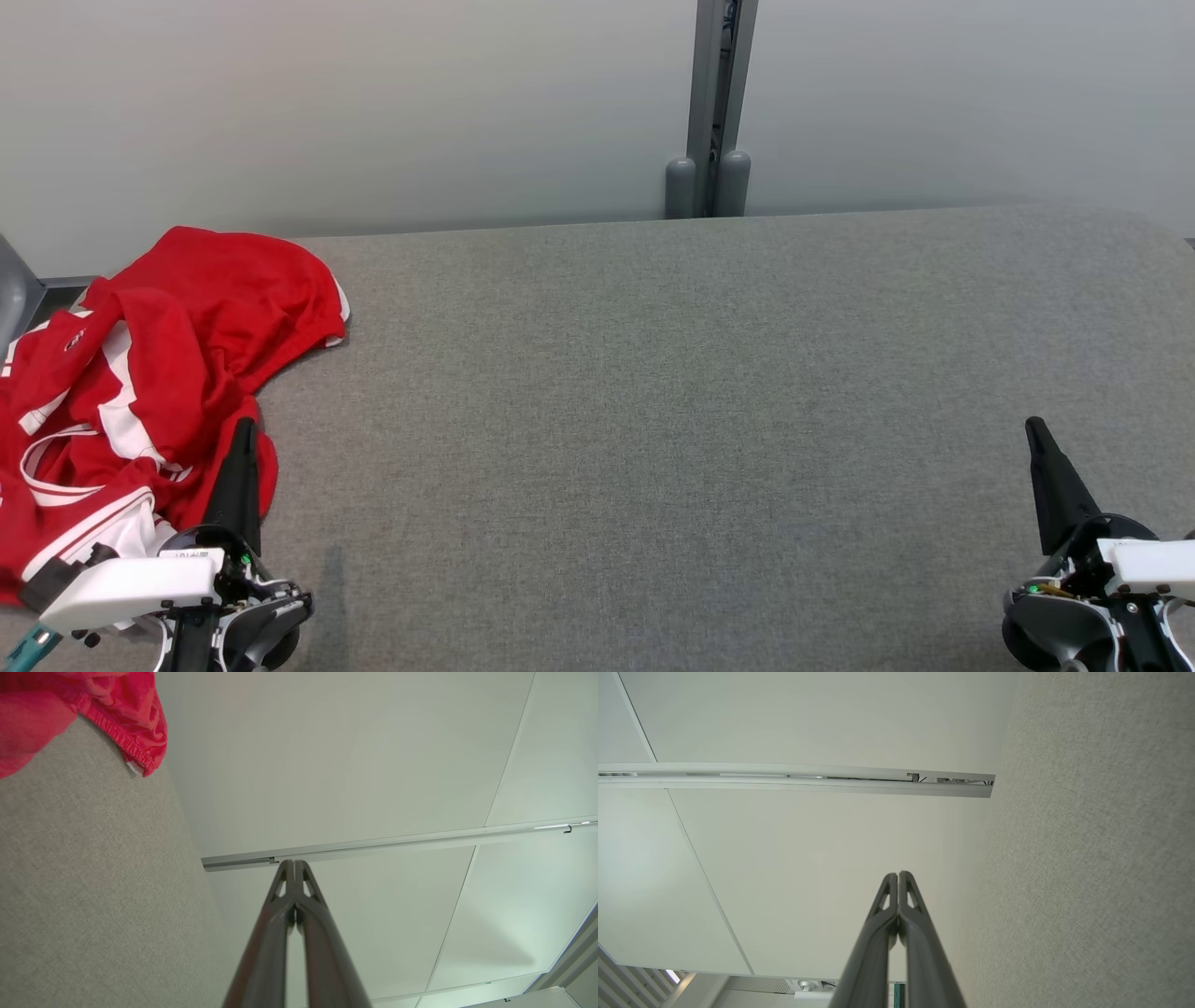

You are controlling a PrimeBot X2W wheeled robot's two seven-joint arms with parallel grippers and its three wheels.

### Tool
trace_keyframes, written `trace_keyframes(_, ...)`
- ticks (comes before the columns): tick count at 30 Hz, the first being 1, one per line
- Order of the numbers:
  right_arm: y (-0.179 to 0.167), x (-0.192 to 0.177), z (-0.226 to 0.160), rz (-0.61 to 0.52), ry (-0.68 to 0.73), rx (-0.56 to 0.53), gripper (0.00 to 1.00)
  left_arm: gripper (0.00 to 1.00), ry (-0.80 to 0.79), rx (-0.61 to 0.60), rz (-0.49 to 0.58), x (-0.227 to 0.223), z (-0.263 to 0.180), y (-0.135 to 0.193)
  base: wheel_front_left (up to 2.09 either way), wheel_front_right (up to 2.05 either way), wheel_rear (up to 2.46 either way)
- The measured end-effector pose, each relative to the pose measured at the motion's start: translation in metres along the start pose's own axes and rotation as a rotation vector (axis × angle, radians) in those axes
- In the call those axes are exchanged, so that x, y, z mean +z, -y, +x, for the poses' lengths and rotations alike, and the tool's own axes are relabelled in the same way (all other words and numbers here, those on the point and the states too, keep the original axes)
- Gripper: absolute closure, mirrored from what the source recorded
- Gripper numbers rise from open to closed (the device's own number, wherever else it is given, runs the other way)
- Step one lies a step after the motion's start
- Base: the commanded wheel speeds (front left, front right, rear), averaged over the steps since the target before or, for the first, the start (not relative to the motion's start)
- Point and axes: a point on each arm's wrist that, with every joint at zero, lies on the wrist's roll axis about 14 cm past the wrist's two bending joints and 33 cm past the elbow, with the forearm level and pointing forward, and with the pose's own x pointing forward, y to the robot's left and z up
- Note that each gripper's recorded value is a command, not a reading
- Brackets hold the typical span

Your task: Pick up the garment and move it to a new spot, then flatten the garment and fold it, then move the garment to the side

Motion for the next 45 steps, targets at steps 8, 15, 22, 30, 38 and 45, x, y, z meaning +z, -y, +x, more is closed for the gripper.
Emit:
trace_keyframes(8,0.000,0.000,0.000,0.000,0.000,0.000,1.00,1.00,0.000,0.000,0.000,0.000,0.000,0.000,0.00,0.00,0.00)
trace_keyframes(15,0.002,0.000,-0.001,0.002,0.000,-0.005,0.00,0.00,0.000,0.006,-0.002,0.000,-0.001,-0.002,0.00,0.00,0.00)
trace_keyframes(22,0.027,-0.006,-0.013,0.017,0.006,-0.079,0.00,0.00,0.001,0.080,-0.017,-0.007,-0.013,-0.028,0.00,0.00,0.00)
trace_keyframes(30,0.027,-0.006,-0.014,-0.045,0.020,-0.083,0.00,0.00,0.004,0.075,-0.005,-0.013,-0.013,-0.026,0.00,0.00,0.00)
trace_keyframes(38,0.021,-0.007,-0.013,-0.242,0.015,-0.070,0.00,0.00,-0.013,0.086,0.113,-0.017,-0.015,-0.029,0.00,0.00,0.00)
trace_keyframes(45,0.012,-0.009,-0.014,-0.438,0.011,-0.040,0.00,0.00,-0.011,0.088,0.247,-0.017,-0.016,-0.028,0.00,0.00,0.00)
